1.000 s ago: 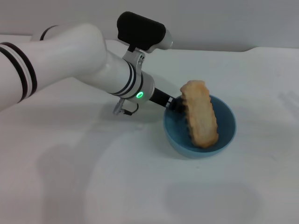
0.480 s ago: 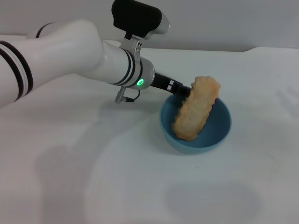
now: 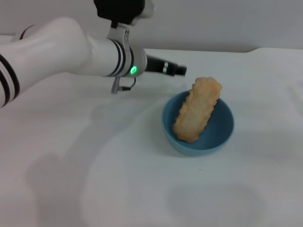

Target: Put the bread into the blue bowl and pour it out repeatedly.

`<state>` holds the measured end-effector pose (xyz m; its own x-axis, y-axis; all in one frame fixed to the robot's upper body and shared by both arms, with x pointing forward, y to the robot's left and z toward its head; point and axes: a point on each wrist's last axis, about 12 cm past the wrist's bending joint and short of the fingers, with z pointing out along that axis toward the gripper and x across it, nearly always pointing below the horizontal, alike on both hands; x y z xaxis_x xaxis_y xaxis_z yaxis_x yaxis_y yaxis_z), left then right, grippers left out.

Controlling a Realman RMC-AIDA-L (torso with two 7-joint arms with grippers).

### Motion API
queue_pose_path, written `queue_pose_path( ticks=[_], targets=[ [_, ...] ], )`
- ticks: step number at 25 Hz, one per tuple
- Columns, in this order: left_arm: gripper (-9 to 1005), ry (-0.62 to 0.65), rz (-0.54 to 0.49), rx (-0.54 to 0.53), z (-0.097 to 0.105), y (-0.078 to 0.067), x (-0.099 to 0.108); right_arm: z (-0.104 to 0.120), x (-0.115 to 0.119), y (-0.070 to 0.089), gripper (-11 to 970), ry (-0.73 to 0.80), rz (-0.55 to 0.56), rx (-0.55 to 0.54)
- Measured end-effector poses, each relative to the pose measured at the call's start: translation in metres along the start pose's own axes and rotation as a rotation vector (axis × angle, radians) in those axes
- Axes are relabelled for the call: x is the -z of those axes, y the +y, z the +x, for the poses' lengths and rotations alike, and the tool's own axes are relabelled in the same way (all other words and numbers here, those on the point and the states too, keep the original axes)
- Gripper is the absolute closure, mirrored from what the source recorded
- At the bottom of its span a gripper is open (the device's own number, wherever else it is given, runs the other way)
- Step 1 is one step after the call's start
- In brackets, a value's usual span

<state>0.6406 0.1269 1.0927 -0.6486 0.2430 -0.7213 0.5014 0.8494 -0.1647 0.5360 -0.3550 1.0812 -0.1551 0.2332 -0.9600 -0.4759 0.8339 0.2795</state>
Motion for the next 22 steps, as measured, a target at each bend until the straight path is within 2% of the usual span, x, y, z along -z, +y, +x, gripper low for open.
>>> queue_pose_path(
  ticks=[2,5,9,15,19,22],
  targets=[
    [228,-0.048,-0.018,0.002,-0.003,0.003,0.002,0.004,0.004,-0.001,520,-0.106,0.056,0.028],
    [228,-0.112,-0.05,0.002,-0.007,0.009,0.004,0.01,0.007,0.0,520,-0.172,0.113,0.066],
    [229,-0.194,-0.098,0.019,-0.006,0.016,0.007,0.018,0.008,0.002,520,-0.205,0.161,0.104],
    [228,-0.32,-0.167,0.003,0.006,0.02,0.011,0.037,0.01,0.01,520,-0.2,0.227,0.261],
    [221,-0.368,-0.207,0.007,0.021,0.022,0.012,0.047,0.019,0.01,520,-0.225,0.313,0.213],
    [202,-0.427,-0.229,-0.01,0.033,0.019,0.015,0.055,0.024,0.009,520,-0.208,0.36,0.179]
  ],
)
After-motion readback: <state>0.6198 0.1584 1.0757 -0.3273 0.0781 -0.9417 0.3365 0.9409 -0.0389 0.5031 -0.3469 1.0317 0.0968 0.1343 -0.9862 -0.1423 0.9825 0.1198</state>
